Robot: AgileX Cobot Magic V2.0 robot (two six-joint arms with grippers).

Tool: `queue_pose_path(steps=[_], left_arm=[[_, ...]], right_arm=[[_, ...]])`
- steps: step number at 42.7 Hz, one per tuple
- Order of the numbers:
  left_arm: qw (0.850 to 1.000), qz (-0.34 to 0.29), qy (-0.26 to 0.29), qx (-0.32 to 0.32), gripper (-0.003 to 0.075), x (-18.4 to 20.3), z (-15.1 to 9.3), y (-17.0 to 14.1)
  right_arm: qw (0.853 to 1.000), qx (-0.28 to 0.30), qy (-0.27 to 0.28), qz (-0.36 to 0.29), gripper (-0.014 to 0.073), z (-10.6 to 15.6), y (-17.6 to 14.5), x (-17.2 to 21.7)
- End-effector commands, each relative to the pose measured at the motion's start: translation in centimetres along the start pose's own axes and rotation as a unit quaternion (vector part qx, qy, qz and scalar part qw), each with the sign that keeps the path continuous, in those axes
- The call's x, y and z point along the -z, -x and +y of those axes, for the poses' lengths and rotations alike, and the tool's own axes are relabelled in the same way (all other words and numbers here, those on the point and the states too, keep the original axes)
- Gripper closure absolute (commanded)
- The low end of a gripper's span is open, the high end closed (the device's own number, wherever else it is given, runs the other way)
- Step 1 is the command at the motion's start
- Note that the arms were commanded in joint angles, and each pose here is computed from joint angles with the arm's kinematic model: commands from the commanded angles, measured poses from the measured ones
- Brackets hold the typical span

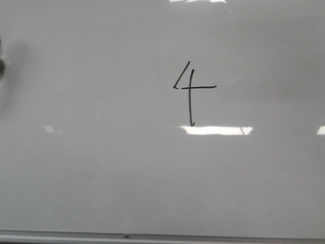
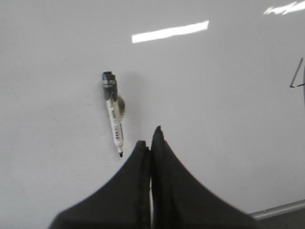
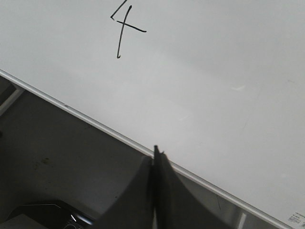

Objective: Write number 4 on whiteboard

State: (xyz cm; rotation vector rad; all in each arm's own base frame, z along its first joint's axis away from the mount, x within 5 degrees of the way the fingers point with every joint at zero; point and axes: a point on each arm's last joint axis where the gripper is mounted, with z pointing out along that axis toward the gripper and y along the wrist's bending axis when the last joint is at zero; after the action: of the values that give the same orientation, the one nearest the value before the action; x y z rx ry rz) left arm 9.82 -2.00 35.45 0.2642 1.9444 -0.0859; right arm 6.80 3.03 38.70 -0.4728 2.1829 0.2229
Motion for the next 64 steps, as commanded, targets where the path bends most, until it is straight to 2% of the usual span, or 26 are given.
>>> queue_pose_path(steps=[1, 13, 23, 28, 37, 64], left_arm=[[0.996, -0.082, 0.028, 0.001, 0.0741, 0.5, 0.4, -0.8], [0.980, -0.181, 0.083, -0.001, 0.0741, -0.2, 0.2, -9.8], [0.967, -0.232, 0.102, 0.020, 0.0741, -1.4, 0.0, -14.5], [0.966, -0.238, 0.103, 0.020, 0.0741, -1.4, 0.0, -14.8], [0.952, -0.286, 0.107, 0.016, 0.0741, -0.7, 0.0, -14.3], [0.953, -0.284, 0.107, 0.016, 0.0741, -0.7, 0.0, -14.3]], right_arm=[[0.999, 0.000, -0.007, -0.048, 0.0664, -0.2, 1.2, 0.7], [0.999, 0.000, -0.007, -0.048, 0.0664, -0.2, 1.2, 0.7], [0.999, 0.000, -0.007, -0.048, 0.0664, -0.2, 1.2, 0.7], [0.999, 0.000, -0.007, -0.048, 0.0664, -0.2, 1.2, 0.7], [0.999, 0.000, -0.007, -0.048, 0.0664, -0.2, 1.2, 0.7], [0.999, 0.000, -0.007, -0.047, 0.0664, -0.2, 1.2, 0.7]])
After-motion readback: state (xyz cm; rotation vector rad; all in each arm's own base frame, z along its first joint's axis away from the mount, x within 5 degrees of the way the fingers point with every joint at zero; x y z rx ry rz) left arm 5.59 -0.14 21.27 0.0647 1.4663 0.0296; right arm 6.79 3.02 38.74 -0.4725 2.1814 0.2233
